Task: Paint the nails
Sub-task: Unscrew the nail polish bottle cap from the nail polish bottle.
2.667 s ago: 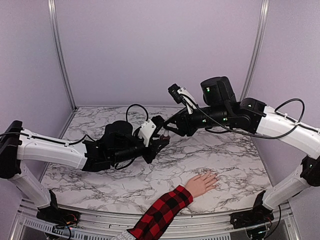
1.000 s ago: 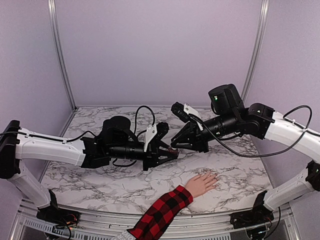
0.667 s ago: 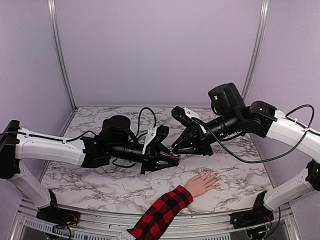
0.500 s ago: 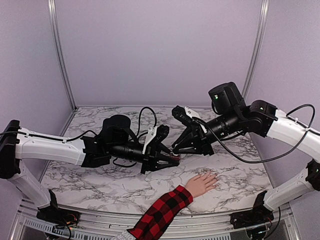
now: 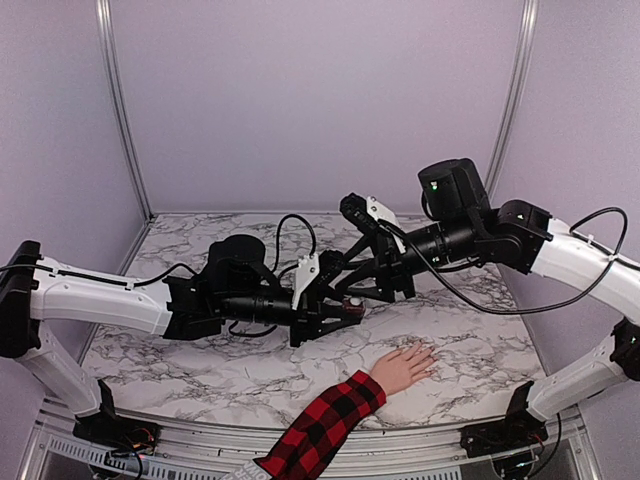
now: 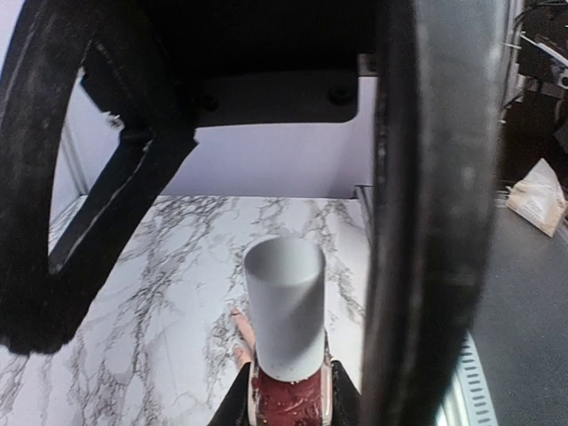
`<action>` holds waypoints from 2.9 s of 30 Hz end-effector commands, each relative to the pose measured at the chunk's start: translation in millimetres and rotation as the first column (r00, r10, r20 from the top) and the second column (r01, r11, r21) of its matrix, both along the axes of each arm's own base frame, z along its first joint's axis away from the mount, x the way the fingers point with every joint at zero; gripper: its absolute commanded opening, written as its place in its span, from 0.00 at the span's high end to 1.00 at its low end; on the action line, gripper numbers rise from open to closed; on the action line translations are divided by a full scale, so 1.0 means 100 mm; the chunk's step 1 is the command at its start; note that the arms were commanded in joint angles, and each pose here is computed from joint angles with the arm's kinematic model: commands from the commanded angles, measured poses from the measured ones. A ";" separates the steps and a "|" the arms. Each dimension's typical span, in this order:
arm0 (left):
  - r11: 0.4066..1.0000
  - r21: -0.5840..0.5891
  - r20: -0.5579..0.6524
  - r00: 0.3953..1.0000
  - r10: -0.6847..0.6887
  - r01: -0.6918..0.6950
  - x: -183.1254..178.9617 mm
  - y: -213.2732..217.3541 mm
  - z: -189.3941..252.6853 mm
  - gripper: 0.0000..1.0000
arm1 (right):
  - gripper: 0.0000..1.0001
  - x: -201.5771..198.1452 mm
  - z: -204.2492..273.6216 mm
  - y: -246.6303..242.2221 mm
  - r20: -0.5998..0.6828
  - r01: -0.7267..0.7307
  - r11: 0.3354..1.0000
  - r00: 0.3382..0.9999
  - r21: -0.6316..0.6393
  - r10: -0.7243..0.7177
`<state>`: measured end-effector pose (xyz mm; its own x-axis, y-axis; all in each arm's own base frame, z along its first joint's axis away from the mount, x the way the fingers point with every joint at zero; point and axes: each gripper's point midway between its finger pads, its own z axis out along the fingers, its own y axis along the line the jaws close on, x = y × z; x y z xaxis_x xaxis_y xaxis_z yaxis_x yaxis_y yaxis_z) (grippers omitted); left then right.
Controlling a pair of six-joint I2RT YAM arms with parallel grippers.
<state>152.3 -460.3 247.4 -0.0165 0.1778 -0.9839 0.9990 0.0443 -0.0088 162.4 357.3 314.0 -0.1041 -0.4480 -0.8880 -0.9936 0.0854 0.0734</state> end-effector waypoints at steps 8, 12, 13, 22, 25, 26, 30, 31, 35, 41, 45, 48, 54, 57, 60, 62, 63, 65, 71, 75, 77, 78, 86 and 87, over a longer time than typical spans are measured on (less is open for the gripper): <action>0.925 -0.040 0.050 0.924 0.379 -0.378 0.65 0.14 0.15 1.00 | 0.45 0.51 0.15 -0.04 -0.035 0.337 0.939 0.941 0.065 -0.336; 0.890 -0.049 0.038 0.890 0.454 -0.452 0.77 0.14 0.14 1.00 | 0.45 0.70 0.15 -0.11 -0.118 0.487 0.866 0.872 0.117 -0.475; 0.884 -0.050 0.037 0.884 0.466 -0.464 0.79 0.14 0.14 1.00 | 0.45 0.73 0.14 -0.12 -0.135 0.512 0.850 0.858 0.122 -0.496; 0.811 -0.057 0.024 0.811 0.585 -0.583 1.01 0.13 0.13 1.00 | 0.46 0.89 0.00 -0.17 -0.231 0.631 0.763 0.770 0.141 -0.595; 0.791 -0.062 0.012 0.792 0.610 -0.609 1.07 0.12 0.14 1.00 | 0.46 0.92 -0.06 -0.13 -0.244 0.638 0.757 0.763 0.138 -0.599; 0.786 -0.064 -0.003 0.788 0.616 -0.615 1.08 0.12 0.15 1.00 | 0.47 0.94 -0.08 -0.13 -0.244 0.642 0.755 0.759 0.133 -0.603; 0.788 -0.067 -0.015 0.791 0.612 -0.612 1.09 0.08 0.15 1.00 | 0.47 0.97 -0.11 -0.11 -0.241 0.648 0.750 0.755 0.134 -0.610; 0.790 -0.067 -0.016 0.793 0.609 -0.609 1.08 0.07 0.15 1.00 | 0.47 0.98 -0.11 -0.10 -0.239 0.647 0.750 0.756 0.135 -0.609; 0.792 -0.069 -0.018 0.795 0.607 -0.607 1.07 0.06 0.15 1.00 | 0.50 1.04 -0.13 -0.11 -0.223 0.667 0.733 0.740 0.131 -0.634; 0.786 -0.072 -0.016 0.788 0.615 -0.614 1.08 0.06 0.17 1.00 | 0.58 1.07 -0.15 -0.10 -0.227 0.676 0.726 0.732 0.127 -0.642; 0.783 -0.069 -0.018 0.786 0.619 -0.618 1.09 0.06 0.15 1.00 | 0.71 1.04 -0.16 -0.06 -0.236 0.661 0.739 0.745 0.130 -0.624; 0.784 -0.068 -0.018 0.787 0.617 -0.617 1.09 0.07 0.15 1.00 | 0.81 1.00 -0.14 -0.03 -0.239 0.636 0.759 0.765 0.136 -0.598; 0.791 -0.071 -0.018 0.794 0.608 -0.608 1.07 0.06 0.16 1.00 | 0.96 0.88 -0.05 0.04 -0.224 0.561 0.812 0.822 0.162 -0.523; 0.795 -0.068 -0.015 0.798 0.603 -0.603 1.05 0.06 0.15 1.00 | 1.00 0.81 -0.03 0.05 -0.208 0.524 0.835 0.847 0.169 -0.489; 0.810 -0.068 -0.014 0.812 0.583 -0.583 1.02 0.04 0.16 1.00 | 1.00 0.76 0.01 0.05 -0.178 0.487 0.854 0.871 0.182 -0.458; 0.827 -0.069 -0.013 0.829 0.558 -0.558 0.98 0.01 0.17 1.00 | 1.00 0.71 0.04 0.05 -0.153 0.457 0.870 0.888 0.187 -0.433; 0.841 -0.070 -0.012 0.843 0.538 -0.537 0.94 -0.01 0.17 1.00 | 1.00 0.68 0.05 0.05 -0.136 0.435 0.880 0.900 0.190 -0.415; 0.870 -0.074 -0.009 0.873 0.488 -0.487 0.85 -0.05 0.20 1.00 | 1.00 0.62 0.05 0.06 -0.117 0.397 0.900 0.917 0.183 -0.381; 0.972 -0.093 0.027 0.975 0.220 -0.217 0.37 -0.15 0.30 1.00 | 1.00 0.43 0.09 0.07 -0.075 0.284 0.944 0.959 0.171 -0.275; 0.994 -0.105 0.056 0.998 0.033 -0.027 0.02 -0.12 0.36 1.00 | 1.00 0.28 0.17 0.07 -0.043 0.195 0.963 0.981 0.184 -0.190; 0.993 -0.112 0.065 0.997 -0.039 0.046 -0.13 -0.08 0.38 1.00 | 1.00 0.19 0.23 0.07 -0.043 0.152 0.969 0.988 0.197 -0.146; 0.990 -0.116 0.070 0.995 -0.071 0.079 -0.19 -0.06 0.41 1.00 | 1.00 0.11 0.26 0.07 -0.024 0.103 0.973 0.995 0.205 -0.100; 0.945 -0.136 0.055 0.955 -0.292 0.297 -0.58 0.02 0.51 1.00 | 1.00 -0.26 0.45 0.05 0.024 -0.107 0.959 0.994 0.262 0.105; 0.938 -0.140 0.052 0.948 -0.314 0.318 -0.62 0.03 0.53 1.00 | 1.00 -0.29 0.48 0.04 0.031 -0.125 0.955 0.992 0.269 0.121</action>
<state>153.4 -457.4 270.6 -0.0321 0.1201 -0.9922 0.9991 0.0315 -0.0286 157.4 350.0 322.9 -0.1722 -0.2994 -0.9385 -0.9831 0.1126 0.1445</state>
